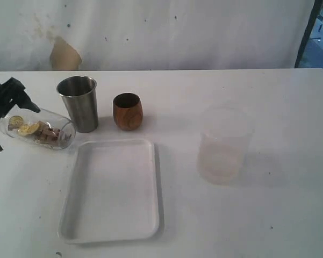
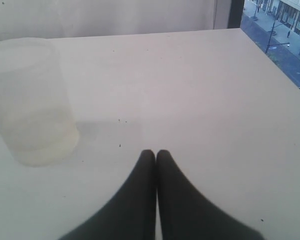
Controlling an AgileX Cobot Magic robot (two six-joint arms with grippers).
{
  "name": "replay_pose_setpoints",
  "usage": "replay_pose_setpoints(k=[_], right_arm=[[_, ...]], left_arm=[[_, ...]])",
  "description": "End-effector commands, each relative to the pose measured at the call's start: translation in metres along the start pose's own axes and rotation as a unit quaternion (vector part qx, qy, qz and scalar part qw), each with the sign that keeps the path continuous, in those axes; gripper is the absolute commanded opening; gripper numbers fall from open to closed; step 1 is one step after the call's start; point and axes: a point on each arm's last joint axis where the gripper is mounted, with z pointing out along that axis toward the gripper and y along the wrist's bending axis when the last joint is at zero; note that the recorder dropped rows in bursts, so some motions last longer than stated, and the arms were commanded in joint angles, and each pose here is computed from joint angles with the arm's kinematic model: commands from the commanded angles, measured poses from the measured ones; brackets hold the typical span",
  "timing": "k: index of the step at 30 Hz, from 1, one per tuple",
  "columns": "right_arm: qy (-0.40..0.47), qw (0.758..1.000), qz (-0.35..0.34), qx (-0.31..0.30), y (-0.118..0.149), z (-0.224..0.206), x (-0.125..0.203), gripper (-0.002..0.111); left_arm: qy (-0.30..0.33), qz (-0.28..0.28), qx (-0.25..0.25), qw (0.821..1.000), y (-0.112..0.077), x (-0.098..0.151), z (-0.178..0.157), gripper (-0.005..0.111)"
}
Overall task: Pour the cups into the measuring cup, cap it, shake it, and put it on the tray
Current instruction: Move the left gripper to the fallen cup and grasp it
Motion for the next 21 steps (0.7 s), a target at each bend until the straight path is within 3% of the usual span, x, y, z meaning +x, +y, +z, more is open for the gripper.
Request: replay_pose_setpoints(k=[1,6,9,14,21], right_arm=[[-0.004,1.000,0.001,0.002,0.000,0.000,0.000,0.000],[-0.004,1.000,0.001,0.002,0.000,0.000,0.000,0.000],[-0.004,1.000,0.001,0.002,0.000,0.000,0.000,0.000],[-0.004,1.000,0.001,0.002,0.000,0.000,0.000,0.000],[-0.004,1.000,0.001,0.002,0.000,0.000,0.000,0.000]], left_arm=[[-0.029,-0.040,0.003,0.999,0.002,-0.007,0.019,0.105],[-0.066,-0.118,0.025,0.991,0.000,-0.015,0.025,0.105],[-0.069,-0.088,0.027,0.993,-0.005,-0.021,0.031,0.105],[-0.030,-0.094,0.007,0.995,0.000,-0.019,0.056,0.105],[-0.077,-0.102,0.000,0.992,0.005,-0.027,0.062,0.105]])
